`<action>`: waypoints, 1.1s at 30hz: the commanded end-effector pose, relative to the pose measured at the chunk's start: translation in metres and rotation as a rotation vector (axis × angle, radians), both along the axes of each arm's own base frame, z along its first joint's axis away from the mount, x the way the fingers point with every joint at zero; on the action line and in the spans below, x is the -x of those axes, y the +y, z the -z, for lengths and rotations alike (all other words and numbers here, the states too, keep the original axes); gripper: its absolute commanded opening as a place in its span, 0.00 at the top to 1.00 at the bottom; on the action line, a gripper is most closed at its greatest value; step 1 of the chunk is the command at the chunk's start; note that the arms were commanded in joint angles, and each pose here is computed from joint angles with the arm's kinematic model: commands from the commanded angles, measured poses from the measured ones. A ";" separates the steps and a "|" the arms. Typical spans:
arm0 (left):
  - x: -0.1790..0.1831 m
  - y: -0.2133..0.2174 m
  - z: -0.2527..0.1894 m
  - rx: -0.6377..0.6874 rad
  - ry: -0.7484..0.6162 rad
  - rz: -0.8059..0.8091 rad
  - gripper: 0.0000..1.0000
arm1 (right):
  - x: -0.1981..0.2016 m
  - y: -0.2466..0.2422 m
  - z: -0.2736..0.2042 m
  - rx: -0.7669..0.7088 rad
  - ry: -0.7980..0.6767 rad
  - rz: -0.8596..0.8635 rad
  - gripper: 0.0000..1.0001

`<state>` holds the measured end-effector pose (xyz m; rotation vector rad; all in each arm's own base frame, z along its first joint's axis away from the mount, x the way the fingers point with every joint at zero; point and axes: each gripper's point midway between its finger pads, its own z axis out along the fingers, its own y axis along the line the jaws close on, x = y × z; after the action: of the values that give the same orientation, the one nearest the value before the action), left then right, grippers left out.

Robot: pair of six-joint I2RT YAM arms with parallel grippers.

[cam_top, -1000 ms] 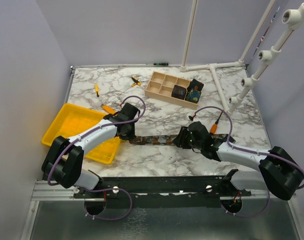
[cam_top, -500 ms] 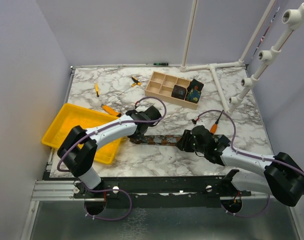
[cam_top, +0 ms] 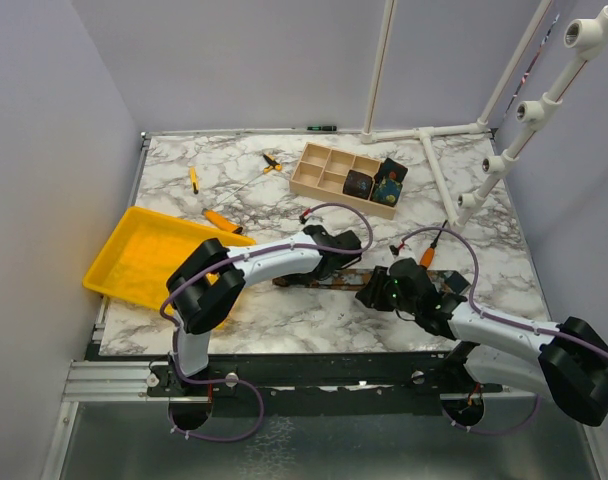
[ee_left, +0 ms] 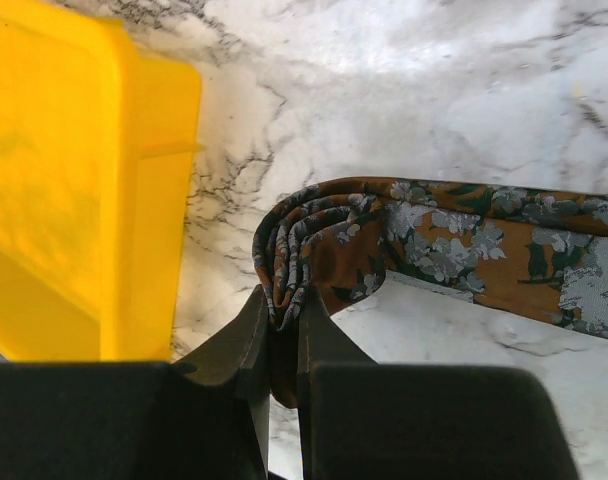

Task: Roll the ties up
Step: Roll the tie at the center of the board.

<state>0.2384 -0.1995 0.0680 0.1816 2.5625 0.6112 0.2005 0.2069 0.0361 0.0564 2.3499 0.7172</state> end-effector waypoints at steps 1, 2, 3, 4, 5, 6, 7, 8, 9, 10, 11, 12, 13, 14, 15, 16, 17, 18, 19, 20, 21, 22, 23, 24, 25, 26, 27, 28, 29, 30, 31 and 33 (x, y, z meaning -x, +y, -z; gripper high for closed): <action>-0.006 -0.015 -0.007 -0.028 -0.048 -0.005 1.00 | 0.001 -0.009 0.007 0.045 0.003 0.015 0.64; -0.007 -0.018 -0.007 -0.029 -0.047 -0.001 1.00 | 0.001 -0.009 0.008 0.045 0.004 0.014 0.64; -0.008 -0.021 -0.006 -0.031 -0.043 0.005 1.00 | 0.000 -0.009 0.008 0.045 0.005 0.015 0.64; -0.008 -0.024 -0.004 -0.034 -0.037 0.010 1.00 | 0.000 -0.009 0.009 0.044 0.006 0.016 0.64; -0.009 -0.026 -0.002 -0.037 -0.033 0.015 1.00 | 0.001 -0.009 0.010 0.046 0.008 0.017 0.64; -0.009 -0.028 -0.001 -0.036 -0.029 0.019 1.00 | 0.001 -0.009 0.011 0.049 0.010 0.017 0.64; -0.009 -0.031 0.000 -0.033 -0.025 0.024 1.00 | 0.001 -0.009 0.013 0.054 0.014 0.018 0.64; -0.010 -0.034 0.001 -0.033 -0.022 0.029 1.00 | 0.000 -0.009 0.013 0.055 0.015 0.020 0.64; -0.011 -0.035 0.002 -0.035 -0.021 0.034 1.00 | 0.000 -0.009 0.014 0.057 0.016 0.021 0.64; -0.011 -0.036 0.001 -0.033 -0.023 0.035 1.00 | -0.001 -0.009 0.013 0.055 0.016 0.025 0.65; -0.011 -0.036 0.001 -0.034 -0.025 0.036 1.00 | -0.003 -0.007 0.010 0.040 0.003 0.028 0.65; -0.012 -0.035 0.001 -0.033 -0.031 0.037 1.00 | -0.004 -0.005 0.006 0.024 -0.011 0.026 0.65; -0.012 -0.033 0.000 -0.034 -0.036 0.036 1.00 | -0.007 -0.003 0.001 0.009 -0.026 0.024 0.66; -0.013 -0.031 -0.002 -0.038 -0.045 0.037 1.00 | -0.009 -0.001 -0.003 0.000 -0.037 0.026 0.66; -0.014 -0.028 -0.004 -0.056 -0.051 0.038 1.00 | -0.012 0.000 -0.006 -0.001 -0.046 0.031 0.66; -0.015 -0.023 -0.007 -0.080 -0.060 0.037 1.00 | -0.016 0.001 -0.008 0.005 -0.050 0.037 0.66; -0.016 -0.018 -0.011 -0.108 -0.072 0.037 1.00 | -0.019 0.003 -0.010 0.011 -0.052 0.041 0.65; -0.018 -0.012 -0.014 -0.135 -0.083 0.034 1.00 | -0.023 0.003 -0.011 0.017 -0.053 0.051 0.66; -0.018 -0.004 -0.019 -0.164 -0.086 0.029 1.00 | -0.025 0.004 -0.011 0.024 -0.052 0.057 0.66; -0.019 0.003 -0.022 -0.180 -0.092 0.023 1.00 | -0.028 0.005 -0.012 0.026 -0.052 0.066 0.66; -0.020 0.009 -0.026 -0.189 -0.096 0.014 1.00 | -0.029 0.005 -0.012 0.025 -0.050 0.073 0.66; -0.021 0.017 -0.030 -0.199 -0.102 0.004 1.00 | -0.030 0.006 -0.013 0.021 -0.049 0.075 0.66; -0.021 0.025 -0.033 -0.212 -0.105 -0.005 1.00 | -0.031 0.007 -0.014 0.013 -0.050 0.076 0.66; -0.023 0.033 -0.038 -0.224 -0.112 -0.015 1.00 | -0.030 0.008 -0.014 0.010 -0.048 0.072 0.67; -0.023 0.042 -0.041 -0.242 -0.114 -0.026 1.00 | -0.030 0.008 -0.014 0.009 -0.047 0.072 0.66; -0.023 0.048 -0.045 -0.261 -0.116 -0.030 1.00 | -0.030 0.008 -0.013 0.011 -0.047 0.071 0.66; -0.023 0.053 -0.047 -0.279 -0.116 -0.031 1.00 | -0.029 0.007 -0.012 0.013 -0.045 0.071 0.67; -0.023 0.056 -0.048 -0.295 -0.116 -0.030 1.00 | -0.028 0.006 -0.010 0.016 -0.043 0.071 0.66; -0.023 0.058 -0.047 -0.308 -0.115 -0.028 1.00 | -0.027 0.005 -0.009 0.018 -0.042 0.069 0.66; -0.023 0.058 -0.045 -0.318 -0.109 -0.027 1.00 | -0.026 0.005 -0.008 0.017 -0.040 0.069 0.66; -0.023 0.057 -0.042 -0.324 -0.102 -0.025 1.00 | -0.024 0.004 -0.007 0.016 -0.036 0.069 0.66; -0.023 0.053 -0.034 -0.341 -0.089 -0.014 1.00 | -0.021 0.002 -0.005 0.014 -0.031 0.070 0.66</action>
<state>0.2607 -0.1488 0.1003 0.1915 2.4158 0.9598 0.2214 0.2144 0.0433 0.0867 2.3246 0.6758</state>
